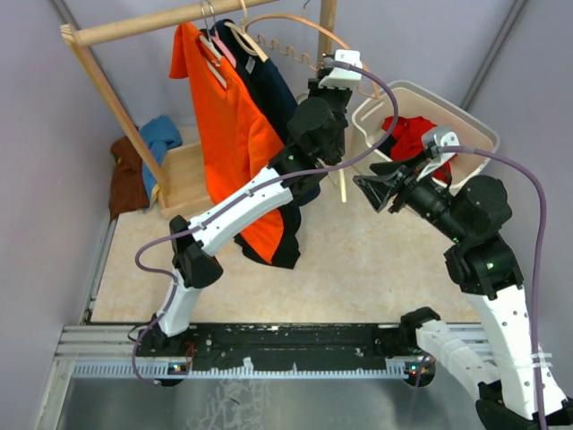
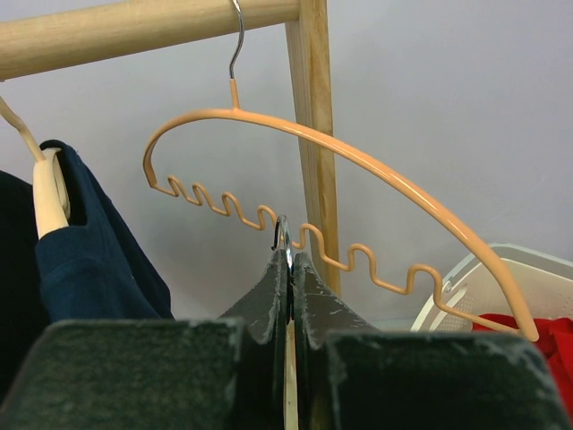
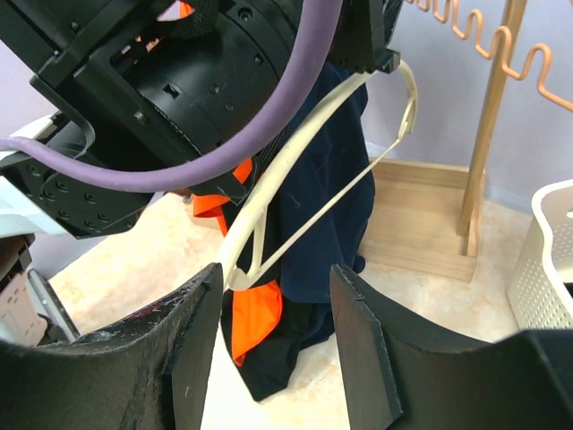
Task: Remove the t-shirt from the hanger
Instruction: Place the hanger on the clothesline.
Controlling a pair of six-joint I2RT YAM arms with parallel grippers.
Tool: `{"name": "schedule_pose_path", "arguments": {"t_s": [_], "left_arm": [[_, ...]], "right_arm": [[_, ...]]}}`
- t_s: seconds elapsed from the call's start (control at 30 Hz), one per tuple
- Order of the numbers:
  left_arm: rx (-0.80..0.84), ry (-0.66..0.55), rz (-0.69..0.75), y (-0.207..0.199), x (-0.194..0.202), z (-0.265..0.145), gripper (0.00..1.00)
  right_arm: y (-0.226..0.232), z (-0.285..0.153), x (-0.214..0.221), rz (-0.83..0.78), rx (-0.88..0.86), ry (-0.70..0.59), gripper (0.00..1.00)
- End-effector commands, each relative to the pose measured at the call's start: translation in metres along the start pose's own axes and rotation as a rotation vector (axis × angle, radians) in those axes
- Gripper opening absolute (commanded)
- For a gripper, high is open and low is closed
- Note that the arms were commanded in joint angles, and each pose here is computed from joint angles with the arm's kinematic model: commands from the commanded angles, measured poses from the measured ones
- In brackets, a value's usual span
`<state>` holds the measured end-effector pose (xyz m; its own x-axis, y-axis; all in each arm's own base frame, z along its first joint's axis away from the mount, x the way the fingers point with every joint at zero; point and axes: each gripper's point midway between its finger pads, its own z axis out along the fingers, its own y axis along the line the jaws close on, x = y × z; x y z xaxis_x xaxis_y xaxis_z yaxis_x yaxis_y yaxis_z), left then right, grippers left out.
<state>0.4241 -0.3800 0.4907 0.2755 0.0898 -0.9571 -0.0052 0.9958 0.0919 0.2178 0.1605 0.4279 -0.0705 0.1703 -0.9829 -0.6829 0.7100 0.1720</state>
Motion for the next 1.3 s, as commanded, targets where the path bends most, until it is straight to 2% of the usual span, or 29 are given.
{"name": "schedule_pose_path", "arguments": {"t_s": [0.0, 0.8, 1.27], "left_arm": [[-0.033, -0.053, -0.062, 0.009, -0.018, 0.005, 0.0], [-0.093, -0.068, -0.094, 0.007, -0.006, 0.006, 0.0], [-0.094, -0.074, -0.092, 0.0, -0.01, -0.002, 0.0]], "right_arm": [[0.009, 0.005, -0.004, 0.005, -0.058, -0.026, 0.51], [-0.001, 0.022, 0.019, 0.057, -0.037, 0.025, 0.51], [-0.014, 0.037, 0.027, 0.079, 0.03, 0.014, 0.37]]}}
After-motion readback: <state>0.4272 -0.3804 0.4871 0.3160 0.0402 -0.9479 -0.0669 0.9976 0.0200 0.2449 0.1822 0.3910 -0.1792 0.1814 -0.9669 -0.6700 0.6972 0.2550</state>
